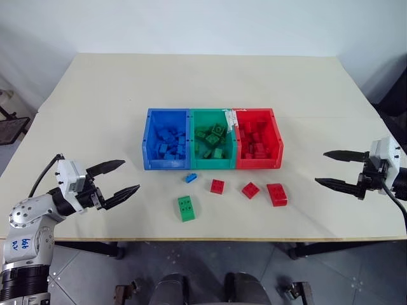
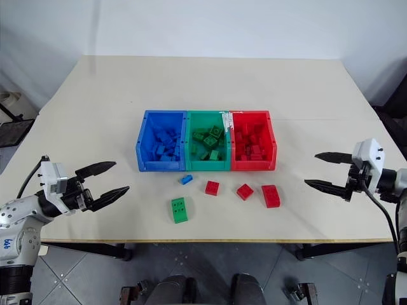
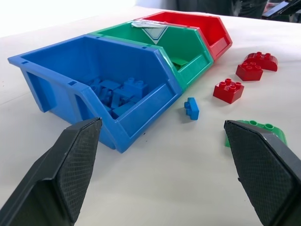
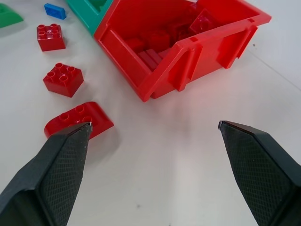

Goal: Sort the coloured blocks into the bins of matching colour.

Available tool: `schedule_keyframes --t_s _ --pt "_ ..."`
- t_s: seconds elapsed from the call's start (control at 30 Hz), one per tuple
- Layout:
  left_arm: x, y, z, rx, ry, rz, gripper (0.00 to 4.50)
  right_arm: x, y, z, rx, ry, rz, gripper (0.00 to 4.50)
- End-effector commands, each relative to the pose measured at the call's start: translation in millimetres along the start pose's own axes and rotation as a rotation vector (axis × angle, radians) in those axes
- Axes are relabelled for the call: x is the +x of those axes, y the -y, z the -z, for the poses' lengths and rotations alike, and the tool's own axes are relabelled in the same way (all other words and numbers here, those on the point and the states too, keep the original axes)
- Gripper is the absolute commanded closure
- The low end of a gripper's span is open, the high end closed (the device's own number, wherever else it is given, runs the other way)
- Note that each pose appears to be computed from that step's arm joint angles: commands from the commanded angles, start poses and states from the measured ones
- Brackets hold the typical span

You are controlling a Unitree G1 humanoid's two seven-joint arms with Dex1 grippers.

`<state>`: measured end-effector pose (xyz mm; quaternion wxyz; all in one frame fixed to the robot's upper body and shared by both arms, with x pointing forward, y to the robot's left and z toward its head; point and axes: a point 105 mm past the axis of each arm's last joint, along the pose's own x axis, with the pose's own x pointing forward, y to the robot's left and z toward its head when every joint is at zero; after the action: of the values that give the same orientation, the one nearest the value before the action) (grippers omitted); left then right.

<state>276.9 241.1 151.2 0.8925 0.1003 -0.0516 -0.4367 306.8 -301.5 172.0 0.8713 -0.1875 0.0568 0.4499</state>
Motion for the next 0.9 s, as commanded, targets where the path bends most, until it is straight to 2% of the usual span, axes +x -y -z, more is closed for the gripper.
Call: schedule_keyframes --t_s 0.03,0.13,0.33,0.47,0.67,0.73,0.9 --pt "-5 -4 -5 0.016 0.015 -0.030 0.07 -7 8 -13 -0.033 0.045 0.044 0.00" --pt "-3 -10 0 -0.077 -0.008 -0.079 0.07 -7 9 -13 -0.024 0.046 0.056 0.00" --pt "5 -6 4 -0.073 -0.054 -0.079 0.07 -3 10 -11 -0.010 0.031 0.090 0.00" --pt "13 -8 -3 -0.060 -0.015 -0.066 0.07 -1 6 -8 -0.018 -0.014 0.121 0.00" --pt "32 21 -5 0.024 -0.006 0.218 0.07 -22 -10 -4 -0.004 -0.091 0.095 0.00" --pt "28 30 -8 0.032 0.015 0.326 0.07 -38 -16 1 0.003 -0.156 0.088 0.00" --pt "12 47 6 0.017 -0.076 0.510 0.07 -50 -31 9 0.010 -0.281 0.041 0.00"
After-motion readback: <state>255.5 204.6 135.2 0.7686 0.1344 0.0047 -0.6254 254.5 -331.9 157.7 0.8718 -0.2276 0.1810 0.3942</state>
